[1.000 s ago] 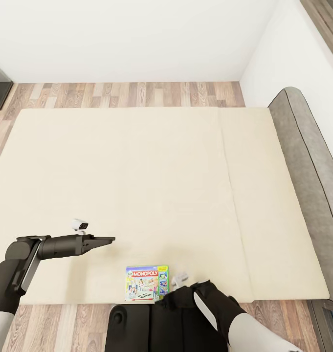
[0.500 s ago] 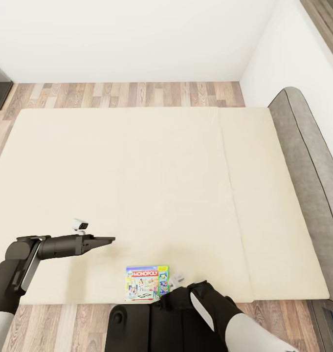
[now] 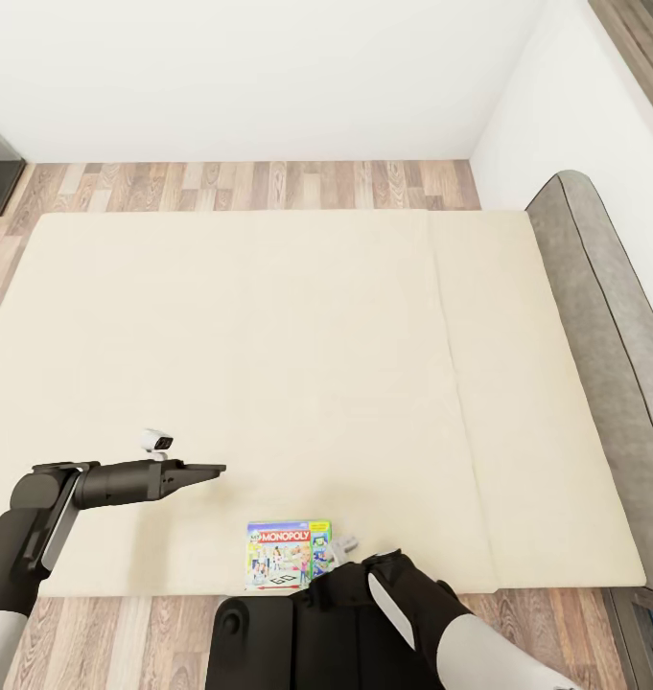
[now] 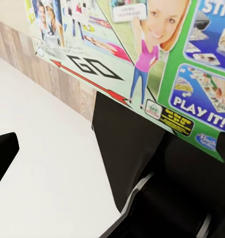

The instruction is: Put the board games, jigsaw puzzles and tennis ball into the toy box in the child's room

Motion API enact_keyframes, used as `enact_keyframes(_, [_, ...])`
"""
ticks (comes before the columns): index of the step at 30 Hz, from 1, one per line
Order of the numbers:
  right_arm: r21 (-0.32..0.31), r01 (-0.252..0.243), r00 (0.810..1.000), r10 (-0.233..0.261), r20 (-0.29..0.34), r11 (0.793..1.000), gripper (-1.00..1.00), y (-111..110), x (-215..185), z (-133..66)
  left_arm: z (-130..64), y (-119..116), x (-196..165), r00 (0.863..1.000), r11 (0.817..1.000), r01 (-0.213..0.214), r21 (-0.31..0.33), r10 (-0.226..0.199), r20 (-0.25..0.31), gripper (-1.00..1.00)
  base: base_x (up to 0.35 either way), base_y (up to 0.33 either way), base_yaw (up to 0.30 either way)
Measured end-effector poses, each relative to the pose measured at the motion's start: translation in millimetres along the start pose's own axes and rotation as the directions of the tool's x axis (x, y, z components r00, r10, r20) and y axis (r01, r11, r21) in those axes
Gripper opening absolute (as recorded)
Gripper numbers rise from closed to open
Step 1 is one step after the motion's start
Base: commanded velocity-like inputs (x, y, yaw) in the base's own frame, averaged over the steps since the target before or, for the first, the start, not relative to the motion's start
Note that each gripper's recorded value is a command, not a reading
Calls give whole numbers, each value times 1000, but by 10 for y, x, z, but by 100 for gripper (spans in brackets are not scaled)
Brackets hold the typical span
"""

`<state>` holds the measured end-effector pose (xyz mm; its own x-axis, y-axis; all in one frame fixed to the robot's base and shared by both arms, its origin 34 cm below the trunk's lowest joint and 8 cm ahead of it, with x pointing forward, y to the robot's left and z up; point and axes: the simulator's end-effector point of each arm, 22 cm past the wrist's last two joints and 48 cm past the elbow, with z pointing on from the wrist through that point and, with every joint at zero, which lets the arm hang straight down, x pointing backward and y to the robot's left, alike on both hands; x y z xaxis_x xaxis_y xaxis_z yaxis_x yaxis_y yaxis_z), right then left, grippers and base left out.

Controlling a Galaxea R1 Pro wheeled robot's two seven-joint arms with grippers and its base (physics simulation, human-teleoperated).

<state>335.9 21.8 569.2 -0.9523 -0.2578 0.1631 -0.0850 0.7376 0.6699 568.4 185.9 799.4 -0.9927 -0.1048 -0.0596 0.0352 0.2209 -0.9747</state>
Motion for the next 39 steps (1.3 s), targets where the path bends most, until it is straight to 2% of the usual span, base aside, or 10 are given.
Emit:
enact_keyframes(9, [1, -6, 1000, 6, -9, 1000, 100, -9, 37, 6, 0, 1, 1, 1000, 1000, 0, 0, 0, 0, 100, 0, 0, 0])
enact_keyframes(24, [14, -39, 997, 40, -62, 999, 100, -85, 304, 49, 0, 2, 1, 1000, 1000, 0, -1, 0, -1, 100, 0, 0, 0])
enact_keyframes(39, [14, -38, 997, 38, -64, 999, 100, -70, 325, 64, 0, 0, 0, 1000, 1000, 0, 0, 0, 0, 100, 0, 0, 0])
